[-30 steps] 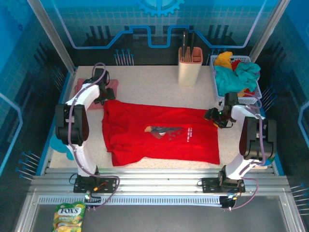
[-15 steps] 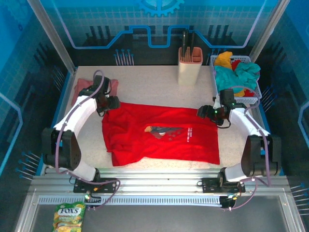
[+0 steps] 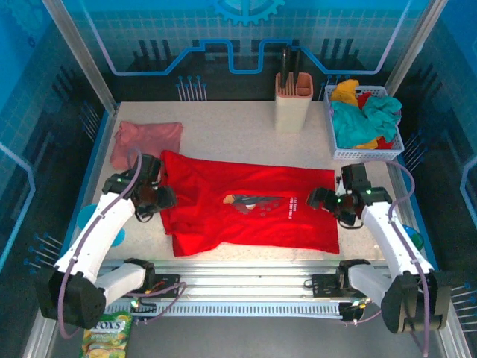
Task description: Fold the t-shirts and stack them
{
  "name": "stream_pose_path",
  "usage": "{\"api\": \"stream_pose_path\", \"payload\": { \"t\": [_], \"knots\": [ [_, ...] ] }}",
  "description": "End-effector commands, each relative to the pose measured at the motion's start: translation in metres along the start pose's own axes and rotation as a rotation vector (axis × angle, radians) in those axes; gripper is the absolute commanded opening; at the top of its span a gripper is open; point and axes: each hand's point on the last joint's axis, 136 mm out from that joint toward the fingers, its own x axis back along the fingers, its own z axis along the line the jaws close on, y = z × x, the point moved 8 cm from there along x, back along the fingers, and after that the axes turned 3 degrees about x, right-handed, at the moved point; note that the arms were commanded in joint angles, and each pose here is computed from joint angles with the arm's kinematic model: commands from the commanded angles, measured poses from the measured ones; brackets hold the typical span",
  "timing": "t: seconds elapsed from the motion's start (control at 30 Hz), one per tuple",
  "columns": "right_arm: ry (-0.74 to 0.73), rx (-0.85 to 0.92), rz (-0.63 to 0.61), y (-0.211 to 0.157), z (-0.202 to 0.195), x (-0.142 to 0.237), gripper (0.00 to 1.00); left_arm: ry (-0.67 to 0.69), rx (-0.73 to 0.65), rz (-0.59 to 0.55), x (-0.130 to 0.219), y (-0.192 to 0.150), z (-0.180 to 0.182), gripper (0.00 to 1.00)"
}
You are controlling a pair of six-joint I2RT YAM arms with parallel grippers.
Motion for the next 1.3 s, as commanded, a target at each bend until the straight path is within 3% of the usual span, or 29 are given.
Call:
{"api": "stream_pose_path", "payload": {
  "t": [0.0, 0.2, 0.33, 0.53, 0.8, 0.87, 1.07, 1.27],
  "knots": [
    [-0.108, -0.095, 0.09, -0.026, -0.016, -0.004, 1.0, 0.048, 0.043, 0.104, -0.004, -0.028, 0.002, 0.64],
    [-0.128, -0.146, 0.112, -0.042, -0.014, -0.01, 1.0, 0.015, 0.1, 0.168, -0.031, -0.053, -0.001, 0.62],
    [-0.175, -0.203, 0.162, -0.056, -0.023, -0.018, 1.0, 0.057, 0.102, 0.141, -0.035, -0.058, 0.004, 0.62],
    [-0.179, -0.271, 0.213, -0.075, -0.027, -0.028, 1.0, -0.008, 0.129, 0.095, -0.039, -0.056, -0.001, 0.55],
    [-0.243, -0.247, 0.208, -0.072, -0.023, -0.032, 0.92, -0.013, 0.116, 0.084, -0.04, -0.054, -0.003, 0.43],
    [-0.251, -0.239, 0.214, -0.072, -0.022, -0.032, 0.86, -0.019, 0.113, 0.08, -0.038, -0.053, -0.004, 0.43],
    [-0.325, -0.233, 0.251, -0.078, -0.026, -0.024, 0.9, -0.028, 0.092, 0.072, -0.028, -0.051, -0.007, 0.43],
    [-0.39, -0.251, 0.297, -0.068, -0.02, -0.031, 0.86, -0.067, 0.086, 0.067, -0.027, -0.049, -0.012, 0.42]
  ]
}}
